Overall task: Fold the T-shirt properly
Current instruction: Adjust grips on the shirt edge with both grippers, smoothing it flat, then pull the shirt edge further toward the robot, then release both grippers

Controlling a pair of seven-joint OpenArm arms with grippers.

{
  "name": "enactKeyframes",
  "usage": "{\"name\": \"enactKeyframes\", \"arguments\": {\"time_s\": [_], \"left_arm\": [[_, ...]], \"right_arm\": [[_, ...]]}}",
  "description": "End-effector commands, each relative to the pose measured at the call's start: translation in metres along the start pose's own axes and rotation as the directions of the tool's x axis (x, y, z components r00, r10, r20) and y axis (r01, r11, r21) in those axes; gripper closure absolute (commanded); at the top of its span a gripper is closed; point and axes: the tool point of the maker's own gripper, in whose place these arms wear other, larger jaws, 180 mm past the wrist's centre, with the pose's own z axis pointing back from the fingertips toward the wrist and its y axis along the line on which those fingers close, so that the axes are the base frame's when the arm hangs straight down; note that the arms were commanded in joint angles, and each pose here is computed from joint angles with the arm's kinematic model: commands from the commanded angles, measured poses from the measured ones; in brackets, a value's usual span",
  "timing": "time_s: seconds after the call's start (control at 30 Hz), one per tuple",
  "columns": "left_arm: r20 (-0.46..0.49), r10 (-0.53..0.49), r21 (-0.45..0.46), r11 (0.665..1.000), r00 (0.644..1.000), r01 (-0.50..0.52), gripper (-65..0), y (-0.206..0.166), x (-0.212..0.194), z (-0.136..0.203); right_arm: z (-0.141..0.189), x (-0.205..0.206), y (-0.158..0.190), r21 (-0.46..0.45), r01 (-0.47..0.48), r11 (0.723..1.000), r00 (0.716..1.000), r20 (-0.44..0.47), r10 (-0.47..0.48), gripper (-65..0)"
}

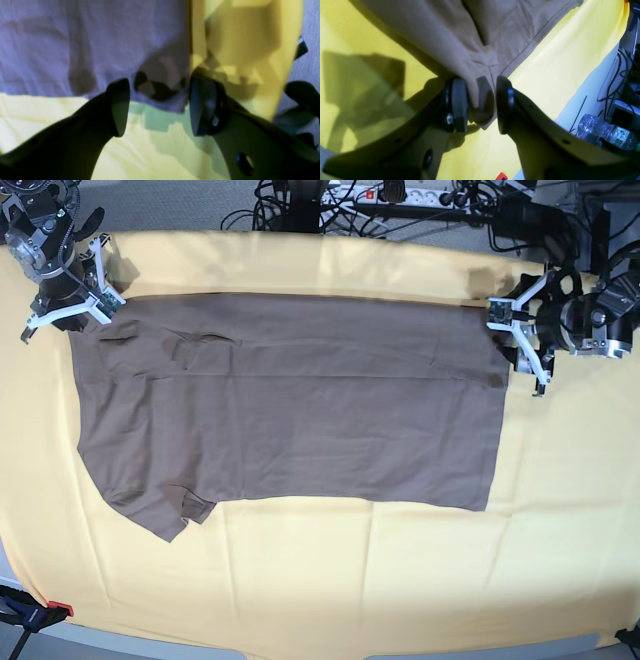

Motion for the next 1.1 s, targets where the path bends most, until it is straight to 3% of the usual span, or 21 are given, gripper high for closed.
{"name": "enactKeyframes", "arguments": {"time_s": [0.0,0.1,0.13,0.27,0.3,0.4,0.77,0.93,1.07], "left_arm": [[0.004,-0.004,0.018,1.0,1.0,0.004,-36.8,0.007,-0.002,0.005],[0.01,0.0,0.019,1.0,1.0,0.0,-35.6,0.007,0.0,0.003],[0.008,-0.001,0.019,1.0,1.0,0.001,-32.0,0.007,0.0,0.003],[-0.015,-0.011,0.024,1.0,1.0,0.011,-2.2,0.009,-0.005,0.005],[-0.014,-0.013,0.025,1.0,1.0,0.014,0.0,0.009,-0.005,0.006],[-0.008,-0.031,0.028,0.999,0.999,0.031,0.0,0.009,-0.001,0.01],[0.013,-0.094,0.117,0.989,0.995,0.092,0.0,0.04,0.016,0.035],[0.068,-0.05,0.095,0.995,0.996,0.043,0.0,0.036,0.025,0.035],[0.069,-0.033,0.082,0.996,0.997,0.027,0.0,0.033,0.021,0.039]], "right_arm": [[0.002,0.002,-0.012,-0.036,-0.012,0.999,1.0,0.009,0.012,-21.2],[0.002,0.002,-0.012,-0.037,-0.012,0.999,1.0,0.009,0.012,-21.2],[0.002,0.002,-0.012,-0.037,-0.012,0.999,1.0,0.009,0.012,-21.2],[0.002,0.002,-0.012,-0.037,-0.012,0.999,1.0,0.009,0.013,-20.7],[0.002,0.002,-0.013,-0.04,-0.011,0.999,1.0,0.009,0.011,-18.5],[0.002,0.002,-0.018,-0.071,0.003,0.997,1.0,0.008,-0.003,0.0],[0.005,-0.003,-0.027,-0.111,-0.034,0.993,0.999,-0.037,0.03,0.0],[0.007,-0.006,-0.02,-0.054,-0.077,0.996,0.995,-0.063,0.074,0.0],[0.01,-0.025,-0.018,0.031,-0.125,0.992,0.981,-0.145,0.128,0.0]]}}
